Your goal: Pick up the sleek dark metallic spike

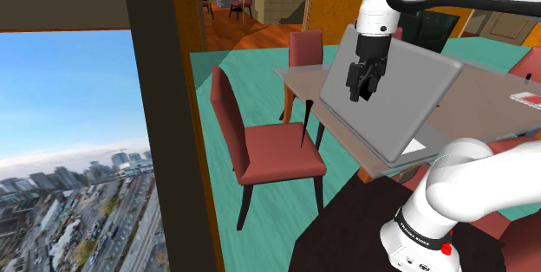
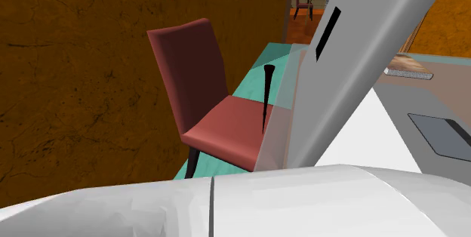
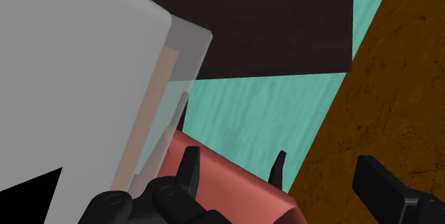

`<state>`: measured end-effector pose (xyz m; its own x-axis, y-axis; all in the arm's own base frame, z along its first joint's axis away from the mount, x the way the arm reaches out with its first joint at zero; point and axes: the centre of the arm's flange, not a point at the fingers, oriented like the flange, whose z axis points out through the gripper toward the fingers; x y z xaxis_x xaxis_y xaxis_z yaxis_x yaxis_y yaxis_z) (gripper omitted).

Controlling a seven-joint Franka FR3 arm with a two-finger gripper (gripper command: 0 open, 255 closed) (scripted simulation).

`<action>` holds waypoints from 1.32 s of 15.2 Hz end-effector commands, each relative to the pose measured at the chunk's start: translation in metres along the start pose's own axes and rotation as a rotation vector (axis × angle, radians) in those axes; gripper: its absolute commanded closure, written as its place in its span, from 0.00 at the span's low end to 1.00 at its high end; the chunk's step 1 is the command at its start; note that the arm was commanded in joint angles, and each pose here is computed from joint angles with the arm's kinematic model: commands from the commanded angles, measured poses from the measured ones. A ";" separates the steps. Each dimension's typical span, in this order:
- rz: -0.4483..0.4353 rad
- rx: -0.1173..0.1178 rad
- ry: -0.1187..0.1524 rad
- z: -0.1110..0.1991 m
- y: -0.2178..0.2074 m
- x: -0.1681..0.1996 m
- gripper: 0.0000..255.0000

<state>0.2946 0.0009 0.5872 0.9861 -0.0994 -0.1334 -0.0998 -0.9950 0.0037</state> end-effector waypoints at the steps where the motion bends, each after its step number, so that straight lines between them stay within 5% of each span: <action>1: 0.000 0.000 0.000 0.000 0.000 0.000 0.00; 20: 0.191 0.111 0.127 0.112 0.105 0.185 0.00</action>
<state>0.4461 -0.1129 0.4586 0.9593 -0.2816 -0.0231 -0.2825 -0.9552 -0.0880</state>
